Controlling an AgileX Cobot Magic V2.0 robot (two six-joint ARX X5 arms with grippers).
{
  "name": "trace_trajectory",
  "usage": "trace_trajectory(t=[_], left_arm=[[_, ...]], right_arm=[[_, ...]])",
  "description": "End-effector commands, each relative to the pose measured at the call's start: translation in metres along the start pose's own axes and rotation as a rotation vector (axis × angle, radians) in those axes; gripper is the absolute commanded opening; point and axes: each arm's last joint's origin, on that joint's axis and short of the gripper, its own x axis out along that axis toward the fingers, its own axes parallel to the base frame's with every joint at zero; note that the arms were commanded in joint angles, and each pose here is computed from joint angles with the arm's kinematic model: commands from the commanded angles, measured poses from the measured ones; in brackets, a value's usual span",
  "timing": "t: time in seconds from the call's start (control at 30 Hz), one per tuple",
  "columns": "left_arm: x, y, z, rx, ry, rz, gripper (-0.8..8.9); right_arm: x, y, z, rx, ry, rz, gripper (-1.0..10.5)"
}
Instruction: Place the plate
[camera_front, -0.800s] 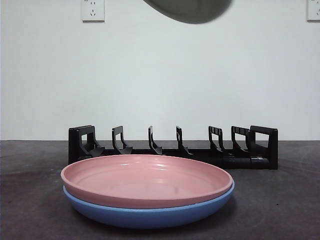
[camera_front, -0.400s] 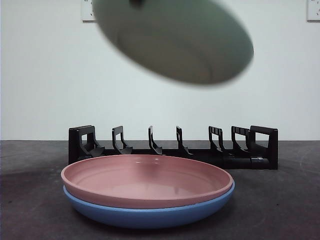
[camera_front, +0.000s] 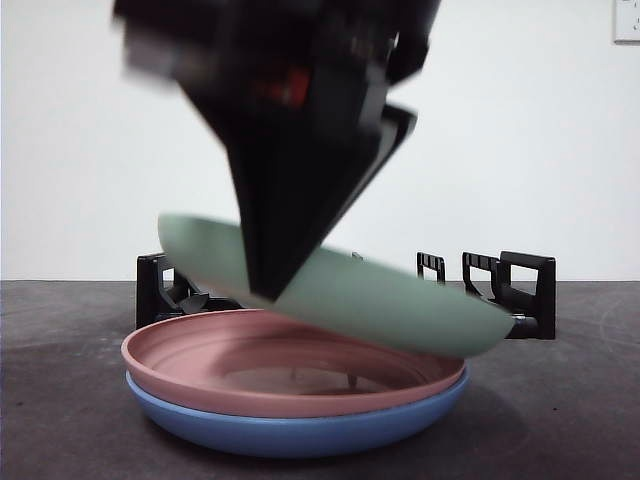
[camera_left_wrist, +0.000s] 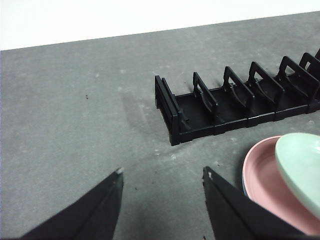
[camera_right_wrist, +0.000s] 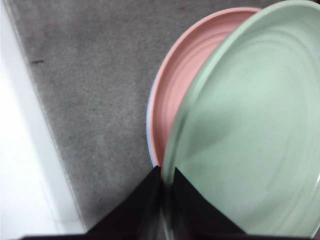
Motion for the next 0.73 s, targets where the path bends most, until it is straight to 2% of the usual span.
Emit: trace_trajectory(t=[0.03,0.27,0.63,0.73], left_arm=[[-0.002,0.0,0.003,-0.009,-0.013,0.0,2.5],[-0.002,0.0,0.003,-0.011,-0.011,0.001,2.5],[-0.002,0.0,0.002,-0.009,-0.004,0.001,2.5],[-0.002,0.0,0.002,-0.009,-0.002,0.001,2.5]], right_arm=[[0.007,0.007,0.005,0.002,-0.026,0.001,0.1],[0.027,0.014,0.007,-0.036,-0.012,0.037,0.1],[0.036,0.02,0.009,-0.037,-0.008,0.134,0.1],[0.036,0.02,0.009,-0.036,-0.008,0.141,0.5]])
